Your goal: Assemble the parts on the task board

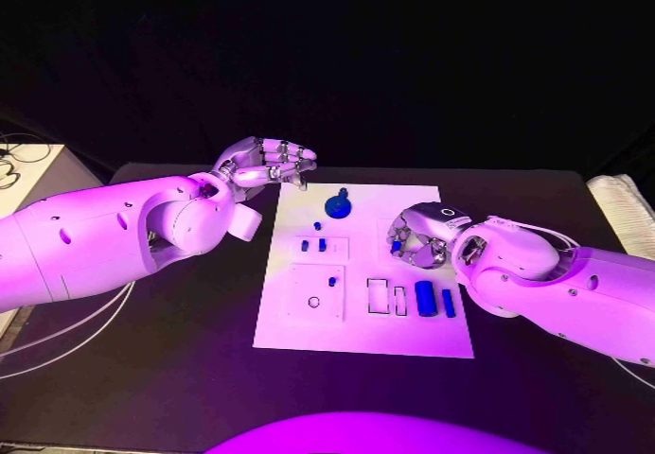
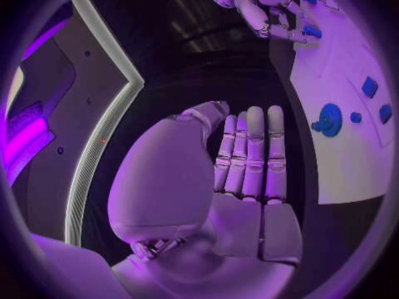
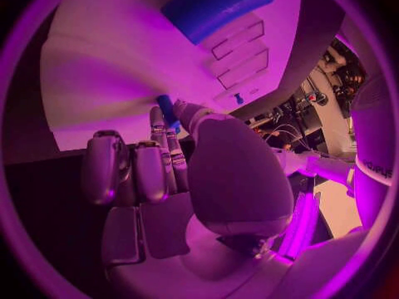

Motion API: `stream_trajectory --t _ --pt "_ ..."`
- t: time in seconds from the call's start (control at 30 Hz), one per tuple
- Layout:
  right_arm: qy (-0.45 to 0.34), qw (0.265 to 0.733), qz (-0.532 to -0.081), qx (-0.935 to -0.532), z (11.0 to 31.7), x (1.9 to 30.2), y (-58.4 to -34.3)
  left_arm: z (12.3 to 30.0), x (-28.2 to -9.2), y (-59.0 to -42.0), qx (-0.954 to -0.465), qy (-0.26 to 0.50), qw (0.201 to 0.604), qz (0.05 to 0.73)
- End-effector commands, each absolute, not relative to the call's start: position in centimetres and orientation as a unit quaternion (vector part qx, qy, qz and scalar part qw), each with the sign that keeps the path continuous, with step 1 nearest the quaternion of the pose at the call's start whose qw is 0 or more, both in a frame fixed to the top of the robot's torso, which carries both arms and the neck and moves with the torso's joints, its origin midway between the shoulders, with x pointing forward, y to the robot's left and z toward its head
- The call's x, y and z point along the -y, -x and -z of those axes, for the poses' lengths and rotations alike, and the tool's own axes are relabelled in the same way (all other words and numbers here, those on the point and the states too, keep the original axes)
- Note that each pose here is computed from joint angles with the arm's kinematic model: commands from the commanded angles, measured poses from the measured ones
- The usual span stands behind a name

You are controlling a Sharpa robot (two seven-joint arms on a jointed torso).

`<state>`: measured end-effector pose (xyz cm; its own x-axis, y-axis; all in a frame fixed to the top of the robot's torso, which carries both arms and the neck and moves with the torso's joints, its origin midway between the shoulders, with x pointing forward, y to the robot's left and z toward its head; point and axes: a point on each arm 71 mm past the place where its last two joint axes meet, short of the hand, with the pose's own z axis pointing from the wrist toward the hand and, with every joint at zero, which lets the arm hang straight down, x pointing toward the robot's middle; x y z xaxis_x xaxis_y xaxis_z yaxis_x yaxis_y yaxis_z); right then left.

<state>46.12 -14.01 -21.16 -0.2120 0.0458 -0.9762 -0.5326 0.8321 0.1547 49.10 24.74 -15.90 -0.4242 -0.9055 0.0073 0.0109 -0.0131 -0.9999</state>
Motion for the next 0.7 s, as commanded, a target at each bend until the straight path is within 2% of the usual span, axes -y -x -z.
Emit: stream_trajectory --t 0.03,0.4,0.7 --pt "0.166 0.611 -0.248 -0.733 21.1 13.7 -45.9 15.8 -24.5 -49.1 -0.590 0.376 0.373 0.609" --pt "0.145 0.649 -0.265 -0.698 20.1 13.9 -45.5 15.8 -24.6 -49.1 -0.590 0.376 0.374 0.609" --pt "0.126 0.664 -0.322 -0.663 17.9 13.1 -43.6 15.8 -24.7 -49.2 -0.589 0.376 0.376 0.609"
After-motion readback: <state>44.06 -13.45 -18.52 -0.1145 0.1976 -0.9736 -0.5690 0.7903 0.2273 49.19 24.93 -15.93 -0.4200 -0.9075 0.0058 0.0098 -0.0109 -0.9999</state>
